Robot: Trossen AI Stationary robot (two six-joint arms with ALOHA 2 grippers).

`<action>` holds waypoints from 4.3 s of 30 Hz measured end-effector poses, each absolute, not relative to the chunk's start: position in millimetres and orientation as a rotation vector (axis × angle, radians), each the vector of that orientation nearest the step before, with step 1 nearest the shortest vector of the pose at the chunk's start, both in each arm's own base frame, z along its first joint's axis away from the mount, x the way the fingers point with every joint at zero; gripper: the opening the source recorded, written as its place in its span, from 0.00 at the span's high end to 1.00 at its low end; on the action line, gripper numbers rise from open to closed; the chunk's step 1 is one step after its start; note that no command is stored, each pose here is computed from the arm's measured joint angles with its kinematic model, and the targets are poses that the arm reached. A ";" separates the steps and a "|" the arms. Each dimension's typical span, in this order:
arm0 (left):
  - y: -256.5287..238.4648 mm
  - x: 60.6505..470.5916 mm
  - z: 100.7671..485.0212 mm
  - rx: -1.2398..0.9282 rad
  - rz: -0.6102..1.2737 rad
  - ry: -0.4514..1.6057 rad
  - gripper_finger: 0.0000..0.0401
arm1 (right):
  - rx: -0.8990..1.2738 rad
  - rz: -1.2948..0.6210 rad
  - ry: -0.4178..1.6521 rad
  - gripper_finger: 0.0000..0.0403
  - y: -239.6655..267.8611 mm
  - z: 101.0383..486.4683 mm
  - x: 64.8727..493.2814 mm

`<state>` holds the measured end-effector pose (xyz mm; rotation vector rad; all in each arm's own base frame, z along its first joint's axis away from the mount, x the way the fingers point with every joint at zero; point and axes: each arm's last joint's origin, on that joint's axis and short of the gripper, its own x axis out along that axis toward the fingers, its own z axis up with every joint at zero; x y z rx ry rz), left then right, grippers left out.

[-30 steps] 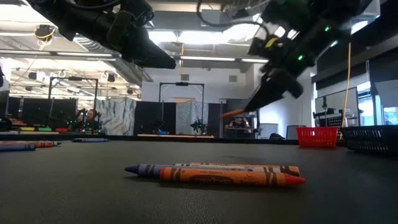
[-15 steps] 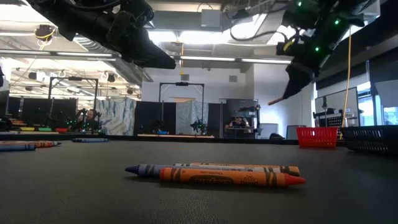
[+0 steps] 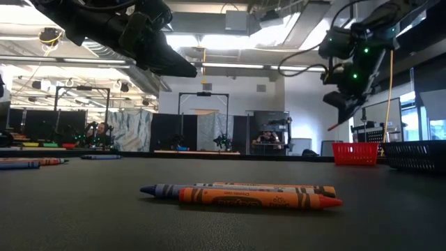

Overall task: Sort crayons
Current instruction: Put the orange crayon into the red bin

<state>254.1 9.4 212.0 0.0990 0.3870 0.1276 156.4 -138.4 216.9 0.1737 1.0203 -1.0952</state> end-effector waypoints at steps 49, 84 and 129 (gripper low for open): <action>-6.8 246.2 197.4 0.181 0.088 0.368 0.69 | -0.036 -0.058 0.407 0.63 -6.5 192.8 257.1; -118.7 240.5 143.7 -0.067 -0.264 0.540 0.69 | 0.064 0.298 0.722 0.63 150.0 119.3 331.2; -115.6 244.8 149.4 0.012 -0.207 0.454 0.69 | 0.043 0.225 0.721 0.63 175.3 103.3 337.6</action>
